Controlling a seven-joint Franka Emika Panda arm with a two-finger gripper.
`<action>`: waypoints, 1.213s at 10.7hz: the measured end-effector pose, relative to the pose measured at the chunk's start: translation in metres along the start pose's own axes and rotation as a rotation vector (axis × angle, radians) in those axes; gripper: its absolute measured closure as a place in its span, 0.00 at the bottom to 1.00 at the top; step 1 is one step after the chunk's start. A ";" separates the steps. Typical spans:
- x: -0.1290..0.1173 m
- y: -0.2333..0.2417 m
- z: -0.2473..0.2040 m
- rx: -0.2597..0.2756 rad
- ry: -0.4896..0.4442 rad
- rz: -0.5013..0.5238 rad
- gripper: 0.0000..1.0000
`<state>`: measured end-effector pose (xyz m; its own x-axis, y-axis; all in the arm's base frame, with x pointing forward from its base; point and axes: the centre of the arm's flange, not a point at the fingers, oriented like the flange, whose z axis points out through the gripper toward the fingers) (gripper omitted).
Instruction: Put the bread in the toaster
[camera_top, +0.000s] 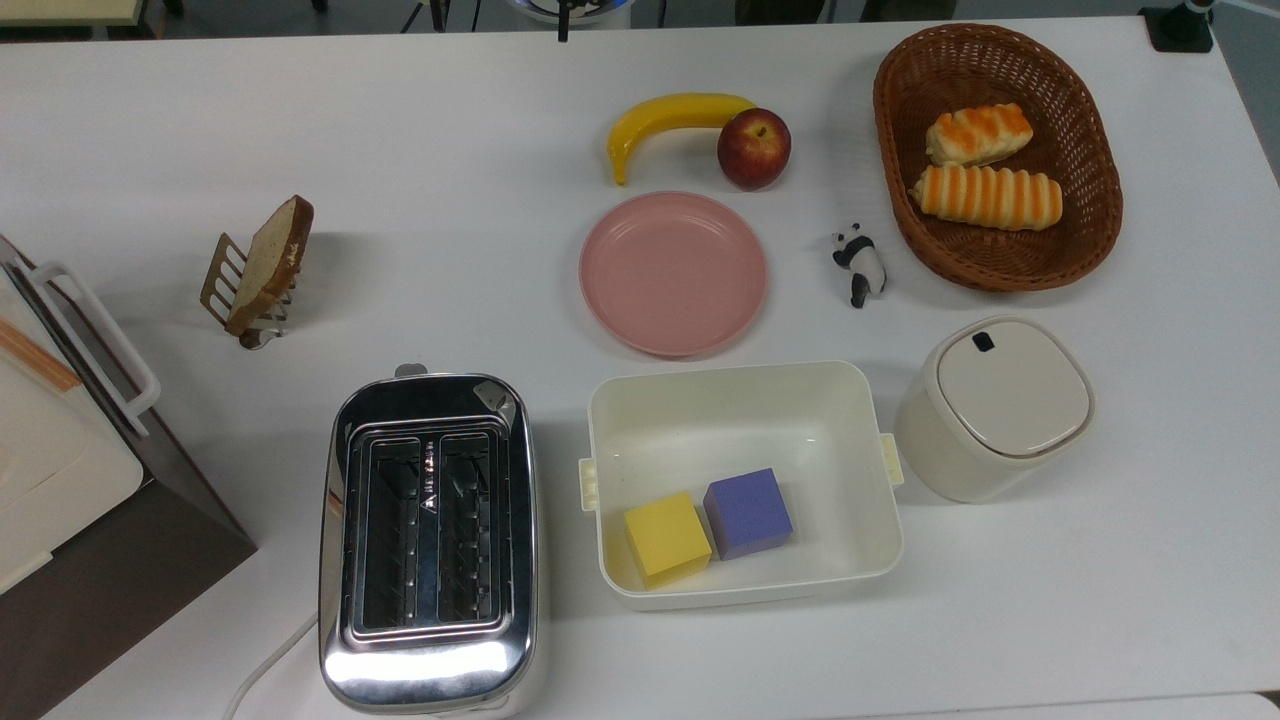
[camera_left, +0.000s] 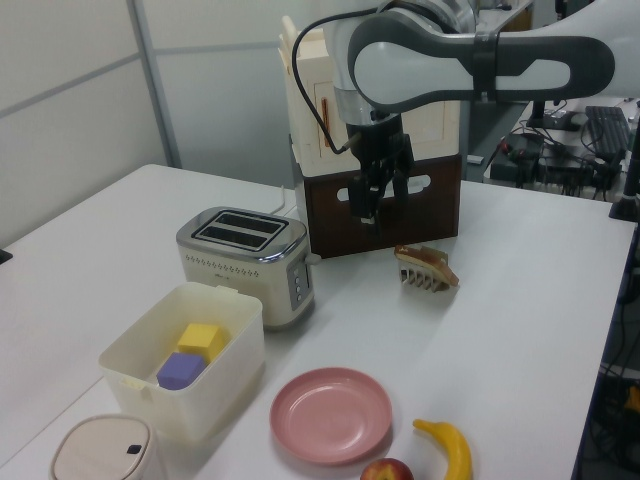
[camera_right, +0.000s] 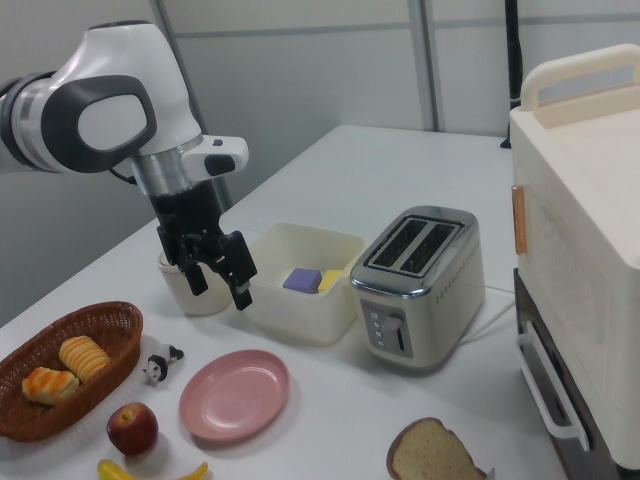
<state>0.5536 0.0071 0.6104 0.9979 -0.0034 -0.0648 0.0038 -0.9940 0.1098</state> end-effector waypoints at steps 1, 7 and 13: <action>0.000 0.000 0.000 0.000 0.000 0.000 0.00; -0.001 0.011 0.000 0.002 0.000 0.020 0.00; -0.023 0.037 0.021 0.026 0.085 0.056 0.00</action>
<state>0.5295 -0.0320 0.5956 0.9984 -0.0507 0.0254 -0.0527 -0.9950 0.0853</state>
